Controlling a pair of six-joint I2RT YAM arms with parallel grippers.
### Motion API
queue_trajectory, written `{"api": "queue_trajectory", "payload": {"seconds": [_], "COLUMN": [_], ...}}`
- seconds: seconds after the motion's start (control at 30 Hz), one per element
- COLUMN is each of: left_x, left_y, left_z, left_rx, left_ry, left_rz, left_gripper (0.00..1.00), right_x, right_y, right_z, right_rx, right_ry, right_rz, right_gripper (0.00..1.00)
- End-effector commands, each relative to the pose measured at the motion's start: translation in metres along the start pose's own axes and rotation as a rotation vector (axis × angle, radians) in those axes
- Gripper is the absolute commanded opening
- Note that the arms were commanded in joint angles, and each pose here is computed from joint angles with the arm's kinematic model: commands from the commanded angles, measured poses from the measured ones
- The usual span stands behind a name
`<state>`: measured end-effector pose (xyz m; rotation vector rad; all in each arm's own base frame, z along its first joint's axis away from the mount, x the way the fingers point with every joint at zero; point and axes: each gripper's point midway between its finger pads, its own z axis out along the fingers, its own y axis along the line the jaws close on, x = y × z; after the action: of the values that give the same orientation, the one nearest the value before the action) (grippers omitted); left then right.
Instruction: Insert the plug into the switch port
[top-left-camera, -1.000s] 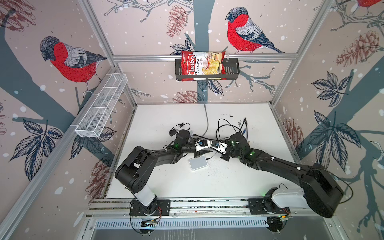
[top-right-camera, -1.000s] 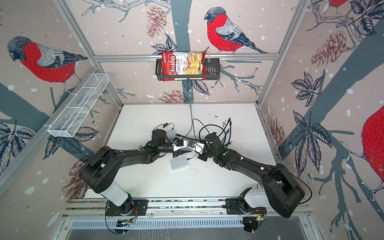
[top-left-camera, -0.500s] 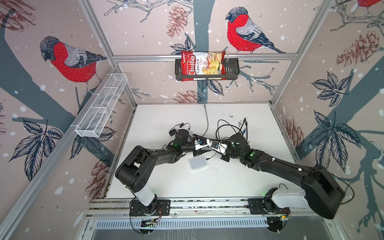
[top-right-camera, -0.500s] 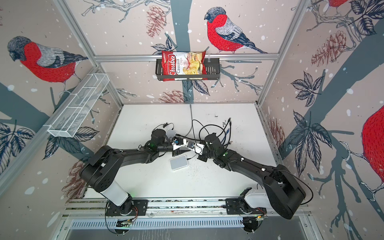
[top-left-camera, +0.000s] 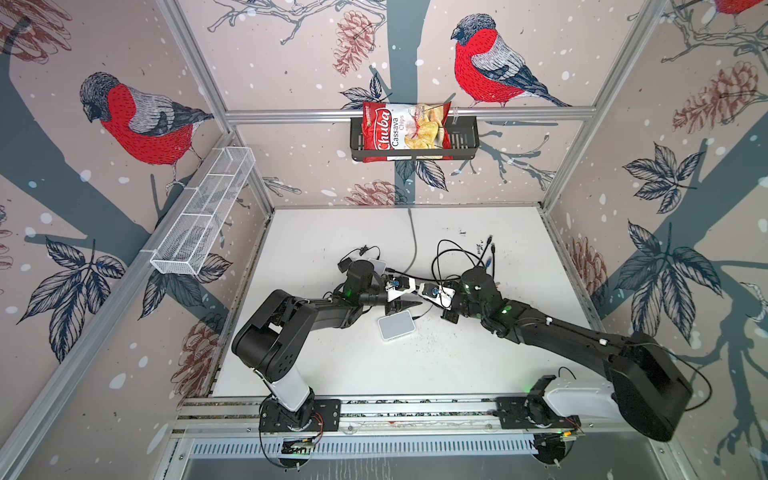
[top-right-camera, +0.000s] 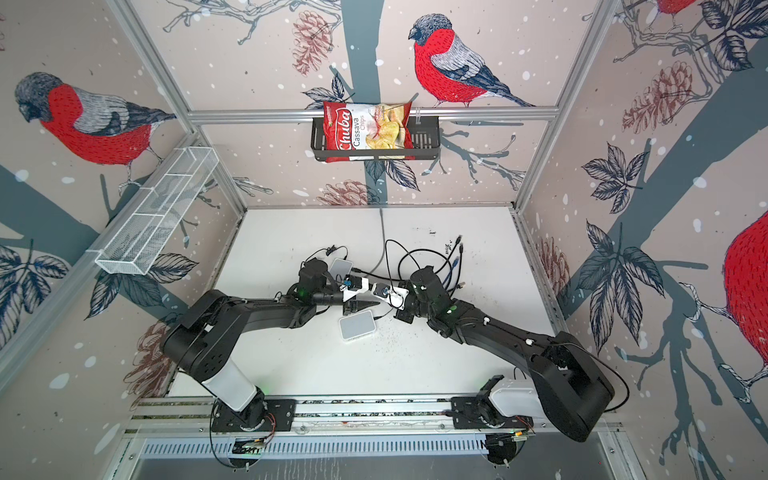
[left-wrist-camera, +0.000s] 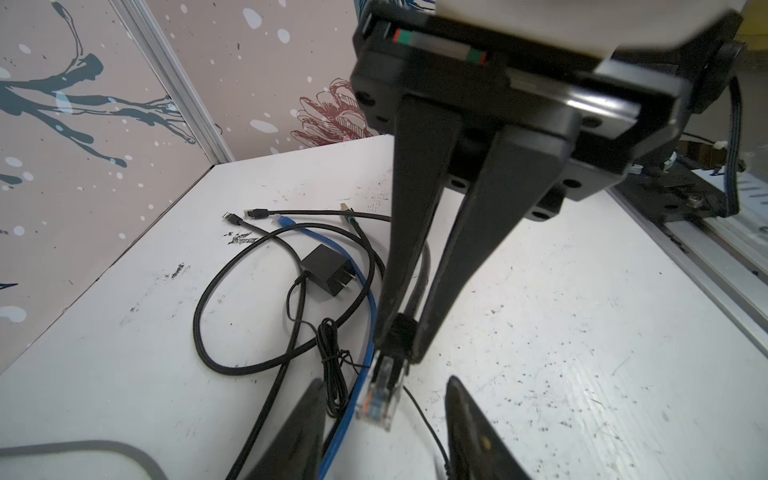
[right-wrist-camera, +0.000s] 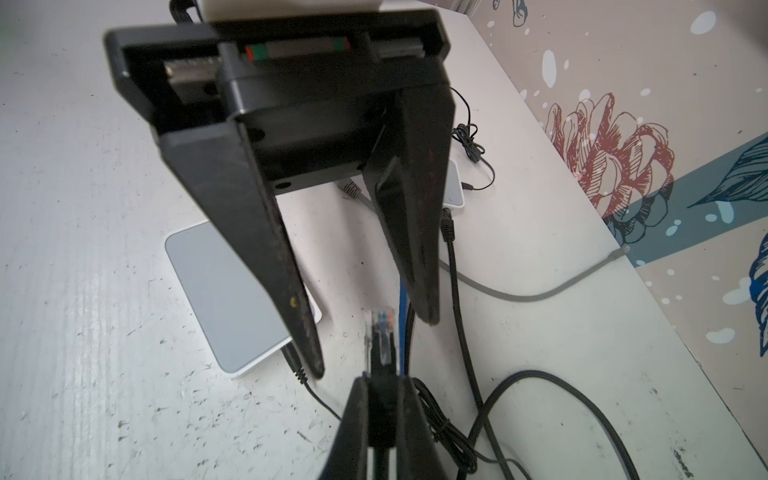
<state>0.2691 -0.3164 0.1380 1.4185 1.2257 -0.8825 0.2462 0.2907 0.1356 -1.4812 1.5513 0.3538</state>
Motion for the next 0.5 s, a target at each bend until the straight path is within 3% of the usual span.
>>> {"api": "queue_trajectory", "payload": {"seconds": [0.0,0.47], "left_x": [-0.0118,-0.0036], "left_y": [-0.0019,-0.001], "left_z": [-0.0015,0.0003], "left_rx": [0.017,0.021], "left_ry": [-0.043,-0.024], "left_rz": [0.026,0.01], "left_gripper": [0.45,0.29], "right_x": [-0.0077,-0.0108], "right_y": [-0.0024,-0.0053], "right_z": [0.0001,-0.0008], "right_rx": [0.007,0.018], "right_ry": [-0.031,-0.038], "right_rz": [-0.017,-0.02], "right_gripper": [0.04,0.04]}}
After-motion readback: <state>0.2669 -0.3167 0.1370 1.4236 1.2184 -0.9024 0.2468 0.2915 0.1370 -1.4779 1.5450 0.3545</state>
